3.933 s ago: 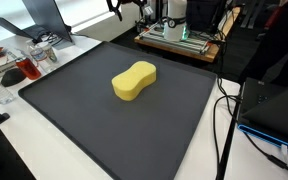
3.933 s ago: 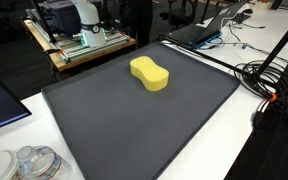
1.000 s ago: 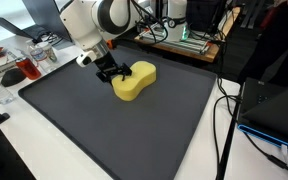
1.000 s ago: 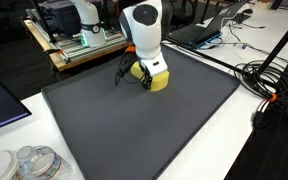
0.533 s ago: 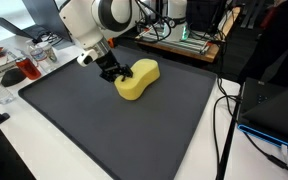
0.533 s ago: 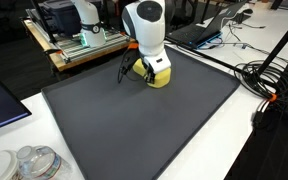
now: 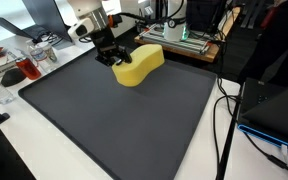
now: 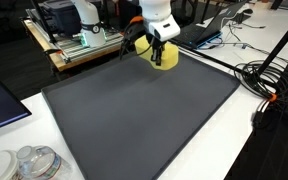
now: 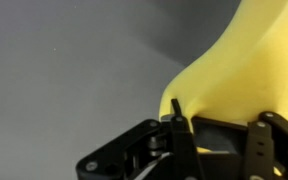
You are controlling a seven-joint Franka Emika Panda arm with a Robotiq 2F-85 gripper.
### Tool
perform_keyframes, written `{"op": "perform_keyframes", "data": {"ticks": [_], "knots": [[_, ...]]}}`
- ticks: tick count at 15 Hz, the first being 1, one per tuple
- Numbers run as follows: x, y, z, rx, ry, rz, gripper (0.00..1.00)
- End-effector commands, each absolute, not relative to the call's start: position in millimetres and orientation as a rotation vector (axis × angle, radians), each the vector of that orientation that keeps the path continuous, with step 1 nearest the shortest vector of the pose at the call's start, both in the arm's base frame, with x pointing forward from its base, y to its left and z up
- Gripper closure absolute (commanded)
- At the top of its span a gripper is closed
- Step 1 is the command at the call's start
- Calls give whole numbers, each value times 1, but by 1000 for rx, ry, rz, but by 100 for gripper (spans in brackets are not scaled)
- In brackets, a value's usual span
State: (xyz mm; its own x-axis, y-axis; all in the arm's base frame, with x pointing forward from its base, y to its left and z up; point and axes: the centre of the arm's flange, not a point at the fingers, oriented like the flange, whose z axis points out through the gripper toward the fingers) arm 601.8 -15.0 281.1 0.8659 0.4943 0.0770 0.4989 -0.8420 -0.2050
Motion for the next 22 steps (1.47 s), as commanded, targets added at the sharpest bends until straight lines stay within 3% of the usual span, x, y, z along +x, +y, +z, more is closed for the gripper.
{"op": "perform_keyframes", "data": {"ticks": [1, 15, 22], "knots": [[569, -8, 347, -2913, -735, -111, 100], [530, -8, 526, -3150, -547, -515, 100], [519, 1, 554, -3188, -451, -810, 100]]}}
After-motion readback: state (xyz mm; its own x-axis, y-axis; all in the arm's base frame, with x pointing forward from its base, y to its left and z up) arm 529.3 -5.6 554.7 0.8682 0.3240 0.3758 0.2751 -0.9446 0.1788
